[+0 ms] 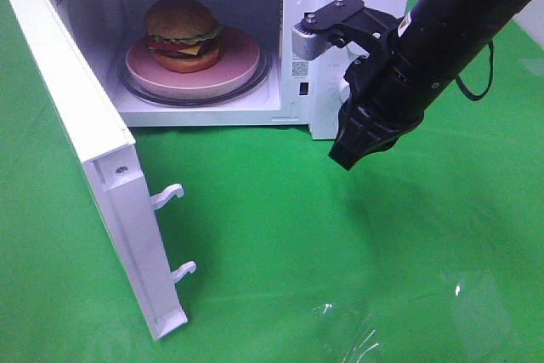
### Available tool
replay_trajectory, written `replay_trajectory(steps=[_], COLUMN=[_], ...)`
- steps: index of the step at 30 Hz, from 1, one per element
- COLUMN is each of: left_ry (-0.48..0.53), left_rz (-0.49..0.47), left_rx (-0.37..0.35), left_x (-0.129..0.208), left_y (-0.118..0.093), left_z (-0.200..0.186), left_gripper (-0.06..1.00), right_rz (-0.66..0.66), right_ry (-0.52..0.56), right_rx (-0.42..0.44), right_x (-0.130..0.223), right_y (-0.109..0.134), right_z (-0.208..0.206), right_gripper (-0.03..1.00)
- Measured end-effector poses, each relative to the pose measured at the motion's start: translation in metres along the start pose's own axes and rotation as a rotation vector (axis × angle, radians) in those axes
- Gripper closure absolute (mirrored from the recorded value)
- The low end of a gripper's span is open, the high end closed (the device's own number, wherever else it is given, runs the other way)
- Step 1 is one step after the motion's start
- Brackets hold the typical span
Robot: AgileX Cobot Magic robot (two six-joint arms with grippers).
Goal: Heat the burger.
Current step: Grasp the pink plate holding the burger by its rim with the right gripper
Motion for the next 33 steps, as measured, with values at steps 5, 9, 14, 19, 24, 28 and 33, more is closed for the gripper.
replay_trajectory(steps=[5,9,14,19,24,28,33], left_ry=[0.0,0.0,0.0,0.0,0.0,0.0,0.0], left_rz=[0.0,0.0,0.0,0.0,0.0,0.0,0.0], left_rx=[0.0,0.0,0.0,0.0,0.0,0.0,0.0], left_x=[0.0,0.0,0.0,0.0,0.0,0.0,0.0], left_y=[0.0,0.0,0.0,0.0,0.0,0.0,0.0], left_z=[0.0,0.0,0.0,0.0,0.0,0.0,0.0], left_gripper=[0.13,0.13,0.13,0.13,0.13,0.13,0.13], right_rz=[-0.284,-0.436,-0.672,-0.815,-0.924,-1.024,-1.086], right_ry=[0.007,0.012,0.055,0.084,0.09,0.089,0.046], right_rx=[0.002,0.006,0.04,0.09,0.149,0.21,0.268], right_x=[0.0,0.001,0.003,0.001,-0.005,-0.013,-0.024], right_y=[0.0,-0.001,-0.006,-0.006,-0.001,0.005,0.012], right_z=[-0.001,-0.001,-0.001,0.0,0.001,0.002,0.002], right_gripper=[0.87,0.86,0.84,0.83,0.82,0.78,0.61])
Point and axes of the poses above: a point on each arm's last joint axis where the gripper is mounted, z pointing out along that axis toward the gripper, y along the wrist's bending axis when the last joint is at zero, x = y × z, the point moved 1 cm from there along z, pointing out along that axis toward the gripper, and after that the axes turned 5 degrees about z, right-handed, at the moved point
